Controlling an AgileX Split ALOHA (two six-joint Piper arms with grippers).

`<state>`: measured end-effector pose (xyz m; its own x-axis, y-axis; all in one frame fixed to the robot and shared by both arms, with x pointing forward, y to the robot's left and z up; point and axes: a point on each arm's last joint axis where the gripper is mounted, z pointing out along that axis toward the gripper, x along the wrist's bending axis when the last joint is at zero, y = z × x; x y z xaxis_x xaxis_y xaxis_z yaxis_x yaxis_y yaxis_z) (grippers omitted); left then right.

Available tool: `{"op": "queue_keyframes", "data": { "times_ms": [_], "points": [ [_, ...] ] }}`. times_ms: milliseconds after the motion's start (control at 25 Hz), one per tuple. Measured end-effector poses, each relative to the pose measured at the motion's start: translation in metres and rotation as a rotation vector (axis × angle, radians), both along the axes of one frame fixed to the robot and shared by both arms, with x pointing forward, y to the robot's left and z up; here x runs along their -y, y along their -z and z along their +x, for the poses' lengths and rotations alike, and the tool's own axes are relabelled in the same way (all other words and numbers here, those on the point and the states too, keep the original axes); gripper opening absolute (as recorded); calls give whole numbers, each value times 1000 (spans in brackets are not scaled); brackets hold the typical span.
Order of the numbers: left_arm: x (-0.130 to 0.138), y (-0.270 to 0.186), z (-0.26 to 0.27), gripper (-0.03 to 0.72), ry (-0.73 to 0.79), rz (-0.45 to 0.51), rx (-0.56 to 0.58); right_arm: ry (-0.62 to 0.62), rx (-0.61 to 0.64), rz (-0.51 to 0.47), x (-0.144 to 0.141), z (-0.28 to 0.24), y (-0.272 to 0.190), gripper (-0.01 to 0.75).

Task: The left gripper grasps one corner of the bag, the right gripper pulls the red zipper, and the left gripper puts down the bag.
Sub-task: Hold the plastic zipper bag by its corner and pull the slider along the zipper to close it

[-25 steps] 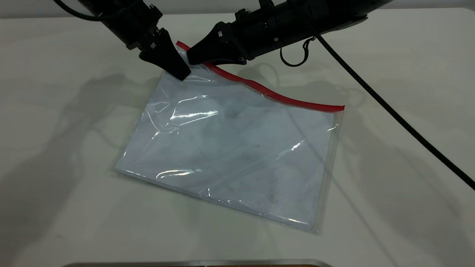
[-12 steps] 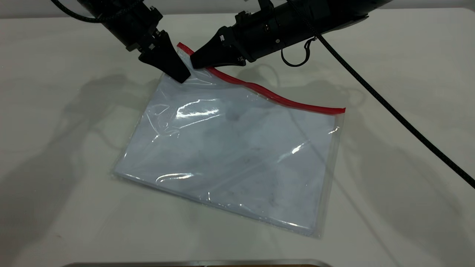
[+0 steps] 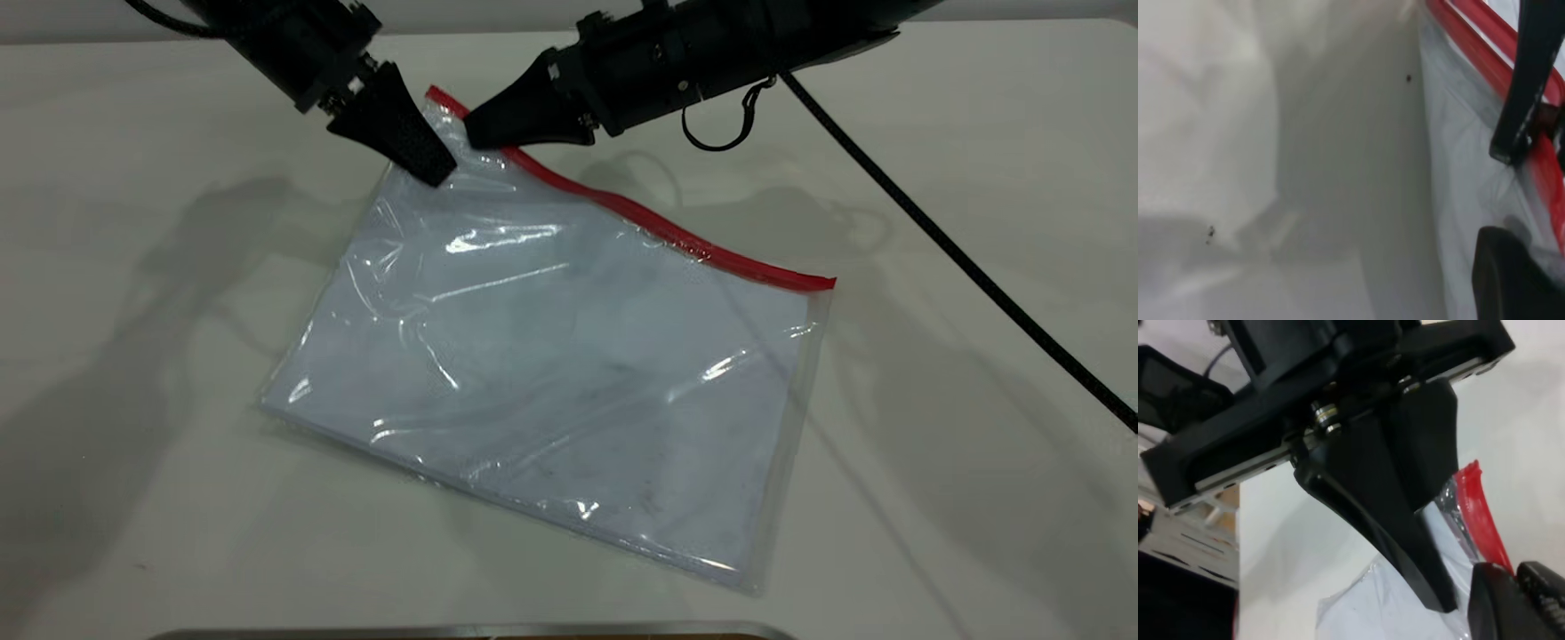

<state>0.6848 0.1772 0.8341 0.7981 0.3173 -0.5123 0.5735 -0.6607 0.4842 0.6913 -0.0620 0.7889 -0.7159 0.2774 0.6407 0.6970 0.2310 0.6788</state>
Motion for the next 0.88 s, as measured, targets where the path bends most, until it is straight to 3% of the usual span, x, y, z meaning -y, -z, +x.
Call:
{"op": "queue_keyframes", "data": {
  "times_ms": [240,560,800,880],
  "points": [
    [-2,-15,4,51,-26,-42,33,12,-1,24,12,6,-5,33],
    [-4,-27,8,51,-61,-86,60,-14,25,-21,30,12,-8,33],
    [-14,-31,13,51,-108,-134,61,-32,30,-87,49,15,-3,33],
    [-24,-33,15,51,-129,-145,69,-39,32,-164,63,17,4,33]
  ]
}}
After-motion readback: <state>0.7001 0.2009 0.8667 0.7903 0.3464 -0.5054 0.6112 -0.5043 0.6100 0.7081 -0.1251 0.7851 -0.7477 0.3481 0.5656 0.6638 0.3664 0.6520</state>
